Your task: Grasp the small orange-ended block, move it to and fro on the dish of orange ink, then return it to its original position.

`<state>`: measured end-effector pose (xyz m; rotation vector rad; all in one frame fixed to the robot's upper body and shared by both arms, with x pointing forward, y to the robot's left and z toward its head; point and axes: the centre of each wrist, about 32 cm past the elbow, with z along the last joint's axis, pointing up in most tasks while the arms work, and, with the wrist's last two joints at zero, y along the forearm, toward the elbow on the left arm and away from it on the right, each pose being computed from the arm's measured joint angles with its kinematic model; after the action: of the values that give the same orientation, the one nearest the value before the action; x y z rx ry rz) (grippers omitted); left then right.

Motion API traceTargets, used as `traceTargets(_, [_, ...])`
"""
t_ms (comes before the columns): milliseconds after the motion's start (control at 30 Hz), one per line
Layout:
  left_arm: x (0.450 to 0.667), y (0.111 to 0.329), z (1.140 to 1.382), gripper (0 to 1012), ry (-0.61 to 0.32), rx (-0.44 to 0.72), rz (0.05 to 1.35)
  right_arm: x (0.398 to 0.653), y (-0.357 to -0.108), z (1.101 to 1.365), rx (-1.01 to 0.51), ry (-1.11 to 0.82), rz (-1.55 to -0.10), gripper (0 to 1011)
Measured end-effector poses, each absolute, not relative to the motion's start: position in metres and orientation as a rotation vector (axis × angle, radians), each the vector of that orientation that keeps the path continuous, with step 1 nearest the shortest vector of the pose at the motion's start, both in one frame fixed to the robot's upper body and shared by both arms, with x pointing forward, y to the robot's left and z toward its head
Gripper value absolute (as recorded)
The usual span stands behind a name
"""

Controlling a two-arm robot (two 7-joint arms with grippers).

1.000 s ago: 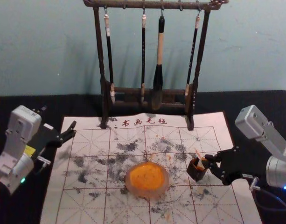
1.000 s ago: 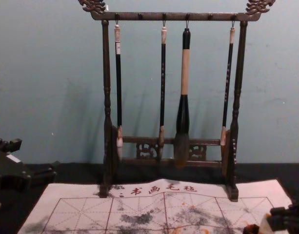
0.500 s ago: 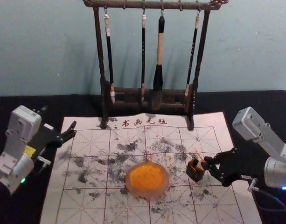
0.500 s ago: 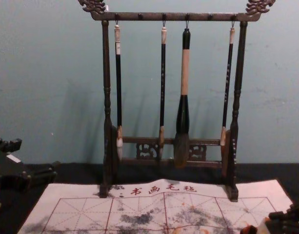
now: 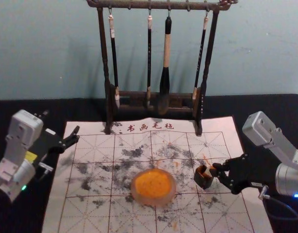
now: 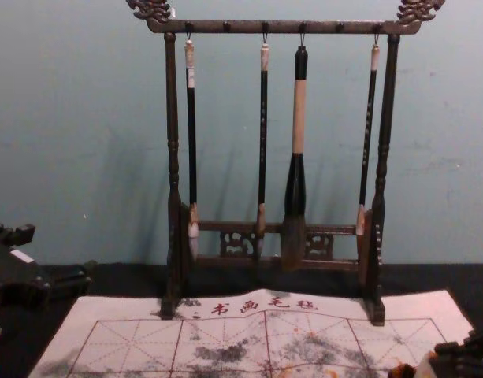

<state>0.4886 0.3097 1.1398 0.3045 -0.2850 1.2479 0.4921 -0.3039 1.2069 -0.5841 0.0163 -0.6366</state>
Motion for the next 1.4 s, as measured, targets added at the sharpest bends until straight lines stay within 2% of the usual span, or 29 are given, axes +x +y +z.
traceTargets(467, [0.4886,0.3097,1.1398,1001,-0.285,0.304,1.248,0.4919,-0.3039,1.2069,-0.585,0.016,-0.637,88])
traceTargets(567, [0.4886,0.3097,1.1398,1001,-0.285,0.305,1.248,0.4919,-0.3039,1.2069,-0.585,0.015,-0.637,142])
traceTargets(600, [0.4886,0.3097,1.1398,1001,-0.285,0.305,1.248,0.4919,-0.3039,1.2069,-0.585,0.015,-0.637,197])
traceTargets(700, [0.4886,0.3097,1.1398,1001,-0.285,0.304,1.248,0.4919,-0.3038,1.2069,-0.585,0.015,-0.637,252])
traceTargets(733, [0.4886,0.3097,1.1398,1001,-0.285,0.304,1.248,0.4919,-0.3039,1.2069,-0.585,0.015,-0.637,313])
traceTargets(933, [0.4886,0.3097,1.1398,1001,-0.285,0.304,1.248,0.4919,-0.3038,1.2070,-0.585,0.015,-0.637,483])
traceTargets(967, [0.4886,0.3097,1.1398,1001,-0.285,0.304,1.248,0.4919,-0.3038,1.2070,-0.585,0.015,-0.637,483])
traceTargets(1000, [0.4886,0.3097,1.1398,1001,-0.285,0.304,1.248,0.4919,-0.3038,1.2070,-0.585,0.015,-0.637,552])
traceTargets(1067, [0.4886,0.3097,1.1398,1001,-0.285,0.304,1.248,0.4919,-0.3038,1.2070,-0.585,0.015,-0.637,626])
traceTargets(1300, [0.4886,0.3097,1.1398,1002,-0.285,0.305,1.248,0.4919,-0.3038,1.2070,-0.585,0.015,-0.637,821])
traceTargets(1333, [0.4886,0.3097,1.1398,1001,-0.285,0.304,1.248,0.4919,-0.3038,1.2070,-0.585,0.015,-0.637,881])
traceTargets(1400, [0.4886,0.3097,1.1398,1001,-0.285,0.304,1.248,0.4919,-0.3038,1.2070,-0.585,0.015,-0.637,915])
